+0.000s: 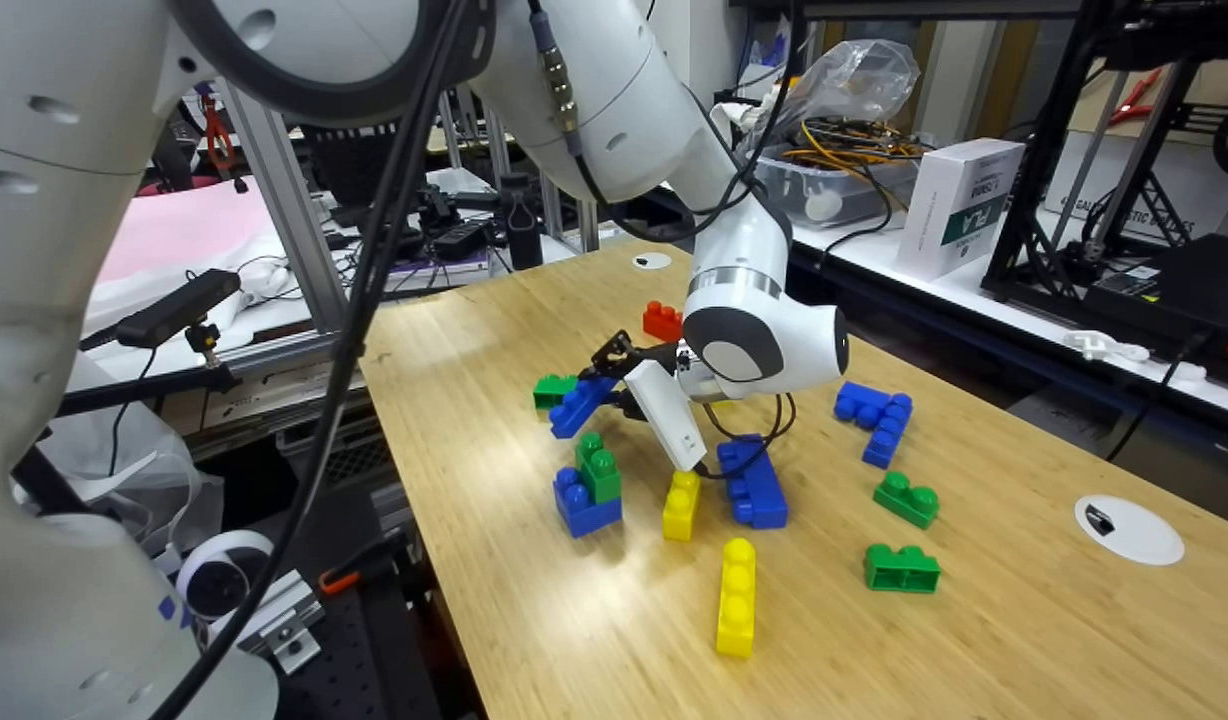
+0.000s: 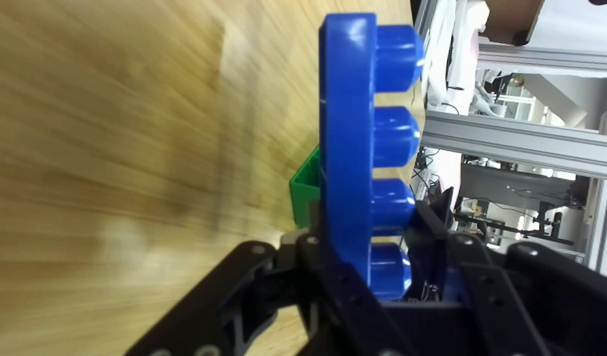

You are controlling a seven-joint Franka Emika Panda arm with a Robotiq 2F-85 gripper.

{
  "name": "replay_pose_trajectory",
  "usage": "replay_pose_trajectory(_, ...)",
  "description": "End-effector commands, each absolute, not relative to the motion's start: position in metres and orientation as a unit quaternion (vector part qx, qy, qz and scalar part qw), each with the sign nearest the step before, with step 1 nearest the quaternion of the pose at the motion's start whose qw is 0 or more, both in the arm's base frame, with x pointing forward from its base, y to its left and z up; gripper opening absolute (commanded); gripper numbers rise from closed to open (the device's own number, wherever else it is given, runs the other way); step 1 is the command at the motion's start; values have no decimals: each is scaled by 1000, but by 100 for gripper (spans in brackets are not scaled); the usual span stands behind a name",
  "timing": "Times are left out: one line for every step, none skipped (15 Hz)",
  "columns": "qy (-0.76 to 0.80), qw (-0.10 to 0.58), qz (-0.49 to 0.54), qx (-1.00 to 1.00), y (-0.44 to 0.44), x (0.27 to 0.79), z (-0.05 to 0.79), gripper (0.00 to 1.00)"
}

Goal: Move one of the blue building blocks in the back forward

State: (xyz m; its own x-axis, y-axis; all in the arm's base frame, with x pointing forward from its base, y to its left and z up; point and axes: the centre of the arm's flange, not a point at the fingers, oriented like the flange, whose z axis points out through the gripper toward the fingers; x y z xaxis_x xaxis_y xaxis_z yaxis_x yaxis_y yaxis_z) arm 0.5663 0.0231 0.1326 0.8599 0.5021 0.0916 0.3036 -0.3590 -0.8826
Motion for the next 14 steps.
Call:
replay_pose_trajectory(-248, 518, 93, -814, 23, 564, 129, 18)
replay_pose_trajectory(-248, 517, 94, -814, 24, 564, 130, 18)
replay_pose_trajectory(-248, 515, 94, -815, 25, 564, 129, 18)
replay_pose_trajectory(-248, 514, 95, -816, 26, 564, 130, 18)
replay_pose_trajectory(-248, 513, 95, -816, 27, 565, 129, 18)
replay_pose_trajectory(-248, 513, 95, -817, 28, 565, 129, 18)
replay_pose_trajectory(-247, 513, 96, -817, 29, 565, 129, 18)
replay_pose_trajectory(-247, 512, 96, -817, 30, 566, 128, 18)
replay_pose_trajectory(-246, 513, 97, -817, 32, 566, 127, 18)
replay_pose_trajectory(-240, 509, 96, -821, 35, 567, 125, 18)
replay_pose_trajectory(-234, 503, 96, -826, 38, 569, 123, 18)
replay_pose_trajectory(-229, 497, 97, -831, 41, 570, 121, 18)
replay_pose_trajectory(-222, 489, 96, -838, 43, 571, 119, 18)
replay_pose_trajectory(-216, 482, 95, -844, 46, 573, 118, 18)
